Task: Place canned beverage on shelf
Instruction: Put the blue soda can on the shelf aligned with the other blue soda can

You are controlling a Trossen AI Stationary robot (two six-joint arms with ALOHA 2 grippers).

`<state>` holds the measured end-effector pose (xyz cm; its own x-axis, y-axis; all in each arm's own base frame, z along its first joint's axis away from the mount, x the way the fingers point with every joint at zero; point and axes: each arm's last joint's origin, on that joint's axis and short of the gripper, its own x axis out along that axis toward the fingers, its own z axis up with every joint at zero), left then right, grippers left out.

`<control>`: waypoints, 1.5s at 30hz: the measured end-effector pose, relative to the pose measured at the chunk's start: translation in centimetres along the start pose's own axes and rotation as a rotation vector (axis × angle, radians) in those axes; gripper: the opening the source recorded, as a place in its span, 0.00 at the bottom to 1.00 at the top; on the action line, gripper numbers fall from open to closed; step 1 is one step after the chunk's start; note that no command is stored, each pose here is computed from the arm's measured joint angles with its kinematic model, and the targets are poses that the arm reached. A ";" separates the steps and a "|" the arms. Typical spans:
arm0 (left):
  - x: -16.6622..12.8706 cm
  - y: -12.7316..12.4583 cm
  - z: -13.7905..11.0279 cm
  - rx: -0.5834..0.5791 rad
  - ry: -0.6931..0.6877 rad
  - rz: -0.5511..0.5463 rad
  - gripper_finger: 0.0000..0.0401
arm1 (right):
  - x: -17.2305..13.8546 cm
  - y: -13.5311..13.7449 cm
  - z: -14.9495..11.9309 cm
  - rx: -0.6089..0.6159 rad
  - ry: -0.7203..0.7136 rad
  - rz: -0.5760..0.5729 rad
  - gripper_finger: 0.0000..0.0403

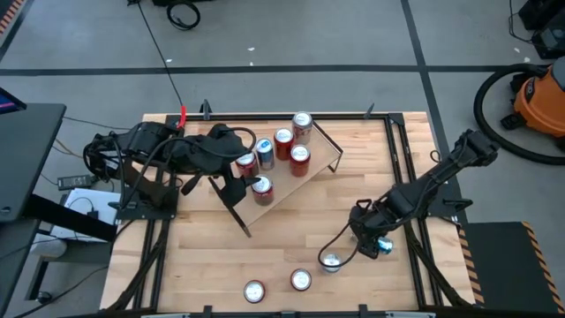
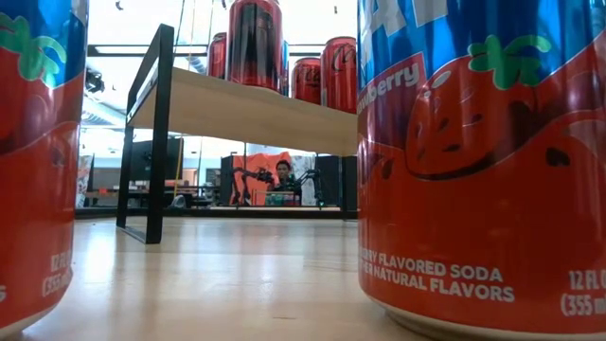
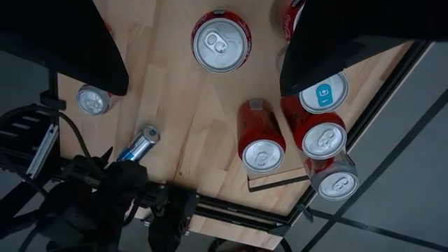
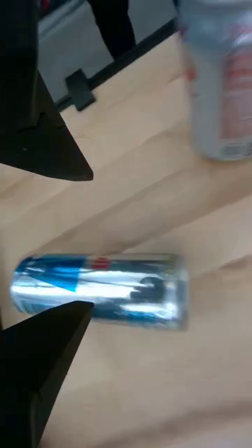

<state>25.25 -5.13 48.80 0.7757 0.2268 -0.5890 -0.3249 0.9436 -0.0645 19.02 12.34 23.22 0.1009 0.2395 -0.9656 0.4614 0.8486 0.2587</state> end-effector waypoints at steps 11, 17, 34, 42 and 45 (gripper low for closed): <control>0.0 0.0 0.0 0.001 0.000 0.001 0.96 | 2.2 -0.8 -1.9 0.073 0.113 -0.006 0.76; 0.0 0.0 0.0 0.000 0.000 0.002 0.96 | 3.6 -1.6 -2.6 0.097 0.146 -0.034 0.76; 0.0 0.0 0.1 -0.007 -0.004 0.000 0.96 | 5.6 -2.6 -2.8 0.117 0.138 -0.123 0.73; 0.0 0.0 0.1 -0.006 -0.004 0.000 0.96 | 7.8 -2.3 -2.8 0.083 0.197 -0.206 0.69; 0.0 0.0 0.1 -0.006 -0.004 0.000 0.96 | 8.1 -2.1 -2.8 0.071 0.200 -0.199 0.67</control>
<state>25.30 -5.10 48.82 0.7777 0.2278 -0.5859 -0.3284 0.9420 -0.0697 16.37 13.87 14.98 -0.1698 0.1660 -0.9714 0.5161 0.8547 0.0559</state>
